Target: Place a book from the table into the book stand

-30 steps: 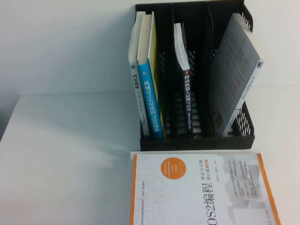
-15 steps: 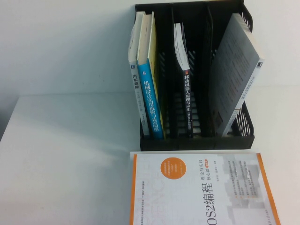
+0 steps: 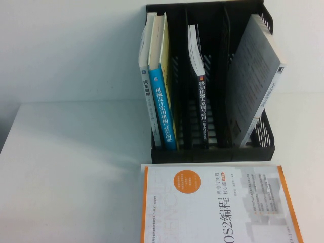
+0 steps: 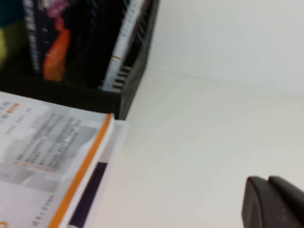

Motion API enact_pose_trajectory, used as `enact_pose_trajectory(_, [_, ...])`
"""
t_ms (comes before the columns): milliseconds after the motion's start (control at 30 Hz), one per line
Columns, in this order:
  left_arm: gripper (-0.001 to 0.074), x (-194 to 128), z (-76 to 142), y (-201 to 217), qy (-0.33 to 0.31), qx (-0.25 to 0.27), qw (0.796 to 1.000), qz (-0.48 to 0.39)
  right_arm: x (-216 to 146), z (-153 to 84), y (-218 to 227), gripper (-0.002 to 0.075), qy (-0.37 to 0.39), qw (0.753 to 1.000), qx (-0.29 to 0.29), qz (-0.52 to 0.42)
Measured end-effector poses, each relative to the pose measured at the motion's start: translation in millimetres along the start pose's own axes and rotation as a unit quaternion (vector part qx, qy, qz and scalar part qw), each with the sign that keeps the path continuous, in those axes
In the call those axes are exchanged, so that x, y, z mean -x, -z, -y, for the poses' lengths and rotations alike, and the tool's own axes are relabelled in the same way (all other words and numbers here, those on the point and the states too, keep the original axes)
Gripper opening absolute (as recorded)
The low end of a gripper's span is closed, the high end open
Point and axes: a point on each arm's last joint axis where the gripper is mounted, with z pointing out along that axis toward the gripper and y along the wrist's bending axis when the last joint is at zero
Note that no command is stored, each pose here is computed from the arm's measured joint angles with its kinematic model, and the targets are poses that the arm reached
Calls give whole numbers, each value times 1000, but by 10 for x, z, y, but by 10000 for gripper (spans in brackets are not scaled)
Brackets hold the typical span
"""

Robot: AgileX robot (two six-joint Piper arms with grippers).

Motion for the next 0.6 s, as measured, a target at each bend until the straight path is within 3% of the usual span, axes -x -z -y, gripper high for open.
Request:
enact_pose_trajectory(200, [-2,-1,0,0,0,0,1000,-1,-413,19,-229,-4,-89,995,-35,-35])
enact_pose_trajectory(600, [-2,-1,0,0,0,0,1000,-1,-482,14,-271,-4,-77,996,-37,-30])
